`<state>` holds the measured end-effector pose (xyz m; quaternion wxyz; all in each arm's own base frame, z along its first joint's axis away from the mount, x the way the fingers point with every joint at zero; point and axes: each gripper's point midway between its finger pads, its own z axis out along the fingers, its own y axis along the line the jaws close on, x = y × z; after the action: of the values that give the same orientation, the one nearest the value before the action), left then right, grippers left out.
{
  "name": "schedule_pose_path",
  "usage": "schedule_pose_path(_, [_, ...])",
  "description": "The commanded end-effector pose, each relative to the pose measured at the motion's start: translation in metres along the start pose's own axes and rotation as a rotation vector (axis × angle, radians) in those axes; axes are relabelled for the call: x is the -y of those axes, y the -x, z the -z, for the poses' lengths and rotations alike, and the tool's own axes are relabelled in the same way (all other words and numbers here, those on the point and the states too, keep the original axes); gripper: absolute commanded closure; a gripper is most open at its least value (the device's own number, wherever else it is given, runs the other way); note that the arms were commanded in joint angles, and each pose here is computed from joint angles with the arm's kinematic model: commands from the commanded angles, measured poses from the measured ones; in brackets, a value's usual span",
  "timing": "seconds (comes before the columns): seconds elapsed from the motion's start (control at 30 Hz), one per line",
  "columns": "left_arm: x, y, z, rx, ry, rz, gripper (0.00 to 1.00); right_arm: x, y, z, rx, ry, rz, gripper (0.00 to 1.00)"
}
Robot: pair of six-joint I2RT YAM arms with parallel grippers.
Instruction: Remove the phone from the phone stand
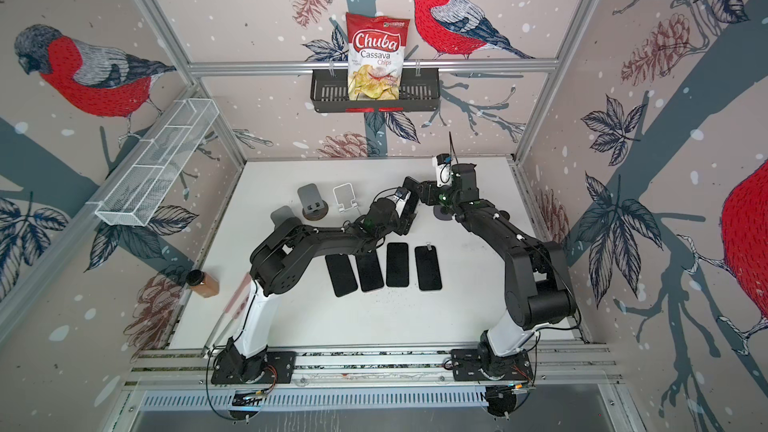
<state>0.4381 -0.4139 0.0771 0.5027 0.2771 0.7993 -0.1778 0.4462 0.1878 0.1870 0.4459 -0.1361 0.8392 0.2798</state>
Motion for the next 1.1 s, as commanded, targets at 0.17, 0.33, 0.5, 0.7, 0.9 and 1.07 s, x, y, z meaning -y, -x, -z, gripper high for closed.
schedule_pose_path(0.17, [0.006, -0.003, -0.002, -0.009, -0.033, -0.006, 0.24, -0.007, 0.000, -0.011, -0.008, 0.065, 0.030, 0.54])
schedule_pose_path(0.33, [0.010, -0.003, -0.004, -0.007, -0.056, -0.013, 0.23, -0.011, -0.007, -0.018, -0.025, 0.113, 0.047, 0.63])
schedule_pose_path(0.5, [0.012, -0.003, -0.004, -0.007, -0.066, -0.016, 0.22, -0.015, -0.012, -0.021, -0.022, 0.172, 0.055, 0.65])
schedule_pose_path(0.7, [0.011, -0.001, -0.004, -0.006, -0.064, -0.023, 0.22, -0.018, -0.011, -0.019, -0.011, 0.196, 0.070, 0.71])
schedule_pose_path(0.9, [0.009, 0.000, -0.004, -0.004, -0.056, -0.025, 0.22, -0.018, -0.006, -0.015, 0.003, 0.196, 0.082, 0.81])
schedule_pose_path(1.07, [0.008, 0.002, -0.003, -0.001, -0.046, -0.029, 0.21, -0.017, -0.006, -0.015, 0.003, 0.192, 0.085, 0.84])
